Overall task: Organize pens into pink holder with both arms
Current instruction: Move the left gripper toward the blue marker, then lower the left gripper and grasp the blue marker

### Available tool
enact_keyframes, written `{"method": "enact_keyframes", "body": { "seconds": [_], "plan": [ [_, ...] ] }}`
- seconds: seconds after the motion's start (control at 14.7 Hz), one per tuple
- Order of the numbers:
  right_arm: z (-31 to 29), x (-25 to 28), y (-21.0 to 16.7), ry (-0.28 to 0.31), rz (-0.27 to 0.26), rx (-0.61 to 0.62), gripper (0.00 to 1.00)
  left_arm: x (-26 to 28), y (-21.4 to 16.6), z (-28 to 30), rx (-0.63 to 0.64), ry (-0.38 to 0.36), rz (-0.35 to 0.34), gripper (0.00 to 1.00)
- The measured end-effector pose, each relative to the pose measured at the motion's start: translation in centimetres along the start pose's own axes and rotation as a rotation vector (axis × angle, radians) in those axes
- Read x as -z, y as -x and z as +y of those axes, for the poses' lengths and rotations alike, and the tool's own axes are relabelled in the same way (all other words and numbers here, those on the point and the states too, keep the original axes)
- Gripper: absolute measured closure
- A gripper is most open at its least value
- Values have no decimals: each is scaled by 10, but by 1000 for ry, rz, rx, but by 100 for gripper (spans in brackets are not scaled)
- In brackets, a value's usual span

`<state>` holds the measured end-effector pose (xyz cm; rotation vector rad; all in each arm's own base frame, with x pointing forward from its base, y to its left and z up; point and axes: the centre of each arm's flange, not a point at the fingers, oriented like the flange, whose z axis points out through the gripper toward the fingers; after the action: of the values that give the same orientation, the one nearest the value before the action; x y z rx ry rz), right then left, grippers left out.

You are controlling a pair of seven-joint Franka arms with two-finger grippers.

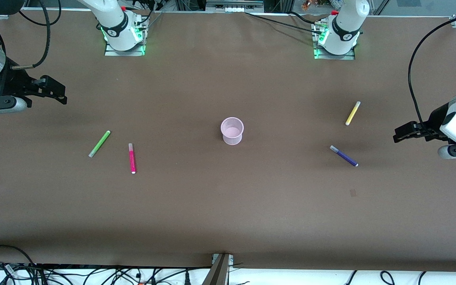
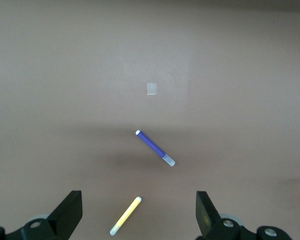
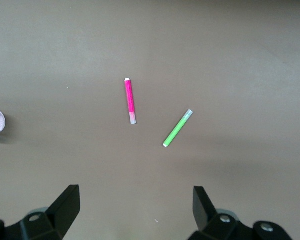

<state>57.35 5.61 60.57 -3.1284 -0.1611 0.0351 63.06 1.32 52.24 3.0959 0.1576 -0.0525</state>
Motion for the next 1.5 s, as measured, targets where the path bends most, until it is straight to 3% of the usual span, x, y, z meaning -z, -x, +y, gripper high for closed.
{"method": "enact_keyframes", "body": {
  "seconds": [0.2, 0.48, 1.02, 1.5],
  "plan": [
    [0, 0, 0, 0, 1, 0, 0, -36, -14, -10, 62, -1, -20, 0],
    [0, 0, 0, 0, 4, 0, 0, -107, -33, -28, 320, -13, -74, 0],
    [0, 0, -1, 0, 4, 0, 0, -270, -16, -33, 737, 7, 31, 0],
    [0, 0, -1, 0, 5, 0, 0, -329, -10, -5, 828, -6, 1, 0]
  ]
}}
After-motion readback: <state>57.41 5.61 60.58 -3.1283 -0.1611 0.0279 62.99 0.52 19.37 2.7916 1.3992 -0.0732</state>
